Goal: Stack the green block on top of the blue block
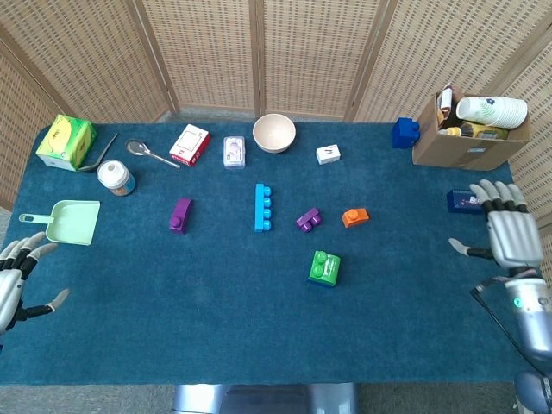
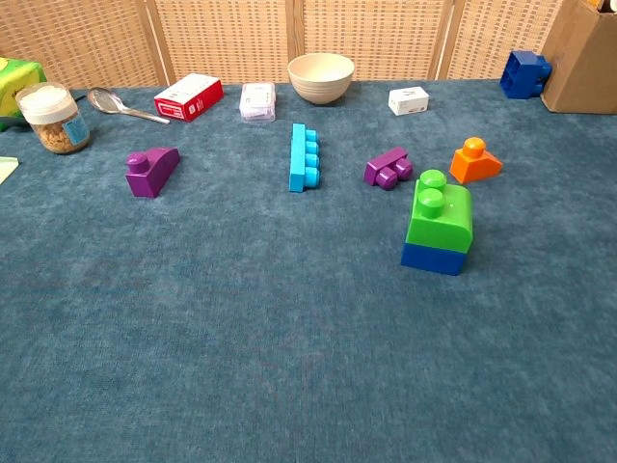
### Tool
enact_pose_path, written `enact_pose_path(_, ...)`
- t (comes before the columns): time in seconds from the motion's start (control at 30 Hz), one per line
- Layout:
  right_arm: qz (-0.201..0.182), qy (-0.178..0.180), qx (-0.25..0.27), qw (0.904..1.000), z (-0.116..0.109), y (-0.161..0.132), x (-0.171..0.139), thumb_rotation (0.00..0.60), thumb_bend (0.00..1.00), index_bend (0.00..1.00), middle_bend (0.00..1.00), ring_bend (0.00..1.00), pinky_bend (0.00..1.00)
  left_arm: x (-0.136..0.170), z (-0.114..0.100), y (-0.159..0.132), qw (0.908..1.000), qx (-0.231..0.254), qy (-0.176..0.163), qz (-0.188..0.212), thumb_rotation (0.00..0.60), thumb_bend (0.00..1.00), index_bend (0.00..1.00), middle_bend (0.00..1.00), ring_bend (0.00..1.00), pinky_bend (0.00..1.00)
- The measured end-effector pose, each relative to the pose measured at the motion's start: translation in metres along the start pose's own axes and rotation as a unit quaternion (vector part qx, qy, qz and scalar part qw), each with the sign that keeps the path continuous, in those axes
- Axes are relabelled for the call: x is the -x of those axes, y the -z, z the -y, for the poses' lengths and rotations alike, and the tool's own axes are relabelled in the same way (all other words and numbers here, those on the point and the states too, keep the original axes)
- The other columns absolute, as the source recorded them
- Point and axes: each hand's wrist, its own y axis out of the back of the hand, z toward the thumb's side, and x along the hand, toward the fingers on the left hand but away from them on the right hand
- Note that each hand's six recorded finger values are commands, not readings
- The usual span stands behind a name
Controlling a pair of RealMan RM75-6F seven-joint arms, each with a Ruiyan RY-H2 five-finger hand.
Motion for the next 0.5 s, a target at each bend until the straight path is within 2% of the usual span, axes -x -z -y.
enact_pose_path(0.33,0.082,0.029,-0.01,0.9962,-0.004,0.036,-0.078,0.384,0.18,0.12,0.11,0.0,0.0,0.014,0.003,-0.004,0.9998,-0.005,-0.018,0.005,0.502,0.33,0.19,0.09,0.0,0.0)
enact_pose_path(0.5,0.087,0.025,0.003,0.9959,-0.003,0.036,-0.093,0.39,0.18,0.12,0.11,0.0,0.0,0.014,0.002,-0.009,0.9997,-0.005,-0.022,0.013,0.508,0.33,0.19,0.09,0.0,0.0)
